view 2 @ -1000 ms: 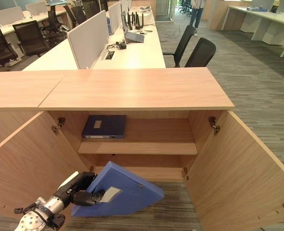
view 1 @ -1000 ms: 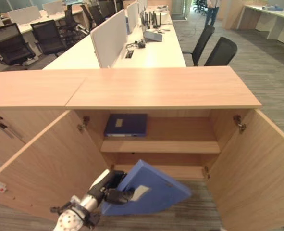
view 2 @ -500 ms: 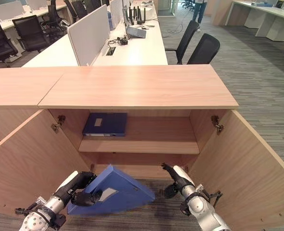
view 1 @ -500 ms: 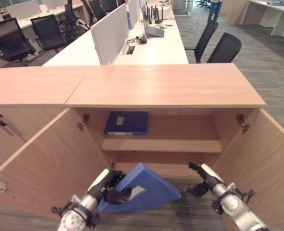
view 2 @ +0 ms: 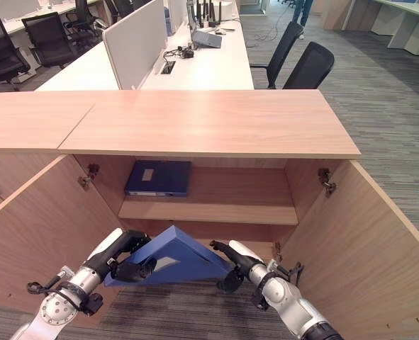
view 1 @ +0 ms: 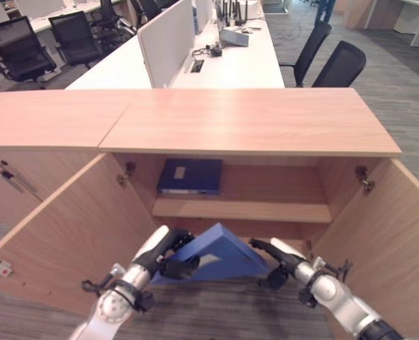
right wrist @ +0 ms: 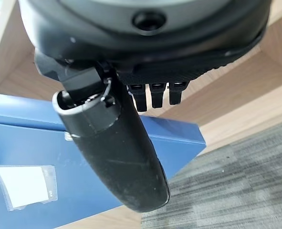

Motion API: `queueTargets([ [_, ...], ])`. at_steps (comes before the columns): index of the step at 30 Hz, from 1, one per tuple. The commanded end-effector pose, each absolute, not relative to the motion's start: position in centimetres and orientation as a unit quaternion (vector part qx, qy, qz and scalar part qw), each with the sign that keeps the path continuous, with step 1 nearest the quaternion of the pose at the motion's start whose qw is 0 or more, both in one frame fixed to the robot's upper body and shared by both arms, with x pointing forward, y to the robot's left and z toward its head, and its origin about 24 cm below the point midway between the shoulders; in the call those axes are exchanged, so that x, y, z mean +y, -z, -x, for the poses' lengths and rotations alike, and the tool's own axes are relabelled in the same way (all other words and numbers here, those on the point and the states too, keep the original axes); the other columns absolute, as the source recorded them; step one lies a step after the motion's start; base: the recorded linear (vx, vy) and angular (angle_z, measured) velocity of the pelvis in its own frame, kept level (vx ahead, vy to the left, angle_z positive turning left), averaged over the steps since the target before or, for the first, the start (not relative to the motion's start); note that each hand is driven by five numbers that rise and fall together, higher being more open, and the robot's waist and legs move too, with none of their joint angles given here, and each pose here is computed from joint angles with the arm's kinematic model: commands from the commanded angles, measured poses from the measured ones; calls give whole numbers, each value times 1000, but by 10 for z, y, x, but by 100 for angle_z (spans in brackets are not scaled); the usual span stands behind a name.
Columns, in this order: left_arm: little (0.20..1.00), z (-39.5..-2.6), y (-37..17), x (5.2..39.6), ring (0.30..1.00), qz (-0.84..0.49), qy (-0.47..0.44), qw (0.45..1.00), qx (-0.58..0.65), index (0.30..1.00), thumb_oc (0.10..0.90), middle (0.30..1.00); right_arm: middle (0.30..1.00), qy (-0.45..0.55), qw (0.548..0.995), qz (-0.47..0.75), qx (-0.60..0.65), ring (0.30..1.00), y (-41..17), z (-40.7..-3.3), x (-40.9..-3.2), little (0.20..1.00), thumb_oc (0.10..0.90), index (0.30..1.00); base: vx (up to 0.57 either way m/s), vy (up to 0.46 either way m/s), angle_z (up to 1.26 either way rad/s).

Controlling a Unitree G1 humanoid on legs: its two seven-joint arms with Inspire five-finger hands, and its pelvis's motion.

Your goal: Put the empty folder in the office cabinet

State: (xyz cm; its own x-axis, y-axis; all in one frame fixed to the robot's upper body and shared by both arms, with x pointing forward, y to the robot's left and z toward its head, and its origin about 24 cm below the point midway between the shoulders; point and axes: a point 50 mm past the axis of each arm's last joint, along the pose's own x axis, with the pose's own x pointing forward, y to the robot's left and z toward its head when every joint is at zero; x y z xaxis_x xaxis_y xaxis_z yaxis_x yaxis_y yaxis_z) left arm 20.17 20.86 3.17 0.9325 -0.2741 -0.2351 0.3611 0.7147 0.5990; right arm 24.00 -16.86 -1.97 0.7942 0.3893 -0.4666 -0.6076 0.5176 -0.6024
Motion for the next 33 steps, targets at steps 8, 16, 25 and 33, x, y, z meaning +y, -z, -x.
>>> queueTargets([
  [8, 300, -236, -117, 155, 300, -243, 265, 918, -167, 300, 400, 300, 900, -336, 860, 383, -29, 900, -34, -277, -107, 900, 800, 900, 0, 1, -1],
  [16, 300, -228, -139, 140, 300, -94, 336, 919, -182, 300, 400, 300, 900, -346, 872, 347, -4, 900, -25, -274, -103, 900, 800, 900, 2, 0, -1],
  [25, 300, -221, -153, 127, 300, -12, 383, 903, -195, 300, 400, 300, 356, -394, 869, 295, 35, 356, -2, -257, -78, 356, 438, 356, 0, 0, 0],
  [33, 338, -224, -111, 122, 338, 97, 387, 913, -82, 338, 425, 338, 300, -291, 897, -130, 305, 300, 78, -194, -75, 300, 400, 300, -5, -5, -5],
])
